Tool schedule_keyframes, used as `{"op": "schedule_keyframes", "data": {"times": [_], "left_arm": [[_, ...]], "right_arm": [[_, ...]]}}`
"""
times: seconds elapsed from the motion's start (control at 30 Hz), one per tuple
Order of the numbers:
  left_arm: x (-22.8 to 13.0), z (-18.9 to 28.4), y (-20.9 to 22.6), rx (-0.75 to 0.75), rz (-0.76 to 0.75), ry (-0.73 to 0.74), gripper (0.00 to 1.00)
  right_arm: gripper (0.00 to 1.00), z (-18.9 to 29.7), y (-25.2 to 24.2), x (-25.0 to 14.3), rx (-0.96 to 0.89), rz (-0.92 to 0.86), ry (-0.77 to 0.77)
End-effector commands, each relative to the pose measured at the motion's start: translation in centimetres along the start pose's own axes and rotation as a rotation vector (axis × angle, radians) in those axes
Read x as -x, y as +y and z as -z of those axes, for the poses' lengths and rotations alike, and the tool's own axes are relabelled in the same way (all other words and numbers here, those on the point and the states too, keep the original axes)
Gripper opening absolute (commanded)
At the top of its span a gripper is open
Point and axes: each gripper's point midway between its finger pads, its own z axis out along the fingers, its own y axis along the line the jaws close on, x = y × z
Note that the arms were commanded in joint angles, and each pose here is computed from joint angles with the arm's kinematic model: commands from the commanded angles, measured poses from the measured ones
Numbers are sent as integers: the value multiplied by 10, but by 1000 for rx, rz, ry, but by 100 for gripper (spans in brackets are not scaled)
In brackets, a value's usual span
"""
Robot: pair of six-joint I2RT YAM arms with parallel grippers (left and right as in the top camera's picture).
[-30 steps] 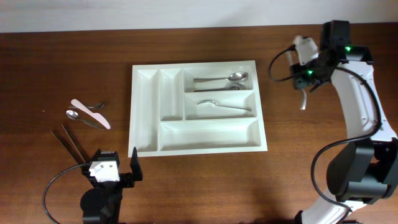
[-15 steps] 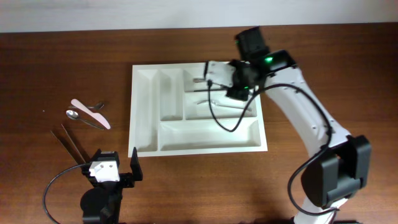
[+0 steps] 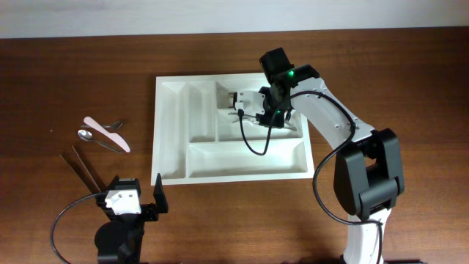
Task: Pack container
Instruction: 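Place the fork with the right gripper in the tray's middle compartment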
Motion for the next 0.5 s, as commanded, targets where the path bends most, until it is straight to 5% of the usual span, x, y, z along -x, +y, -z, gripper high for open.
{"op": "schedule_keyframes", "data": {"times": [0.0,0.2,0.27,0.37,0.47], "left_arm": [[-1,0,-2,-11,-16,-1,99],[-1,0,-2,-11,-16,-1,99],[-1,0,-2,-11,-16,-1,99],[-1,0,-2,-11,-16,-1,99],[-1,0,-2,-11,-16,-1,99]], "right_arm": [[46,2,-7,10,-15,-32,-47],[49,3,-12,14,-36,-67,-60],[62,7,-23,15,-73,-132,-70],[76,33,-59,8,-209,-333,-61],[79,87,-116,-28,-450,-700,-39]]}}
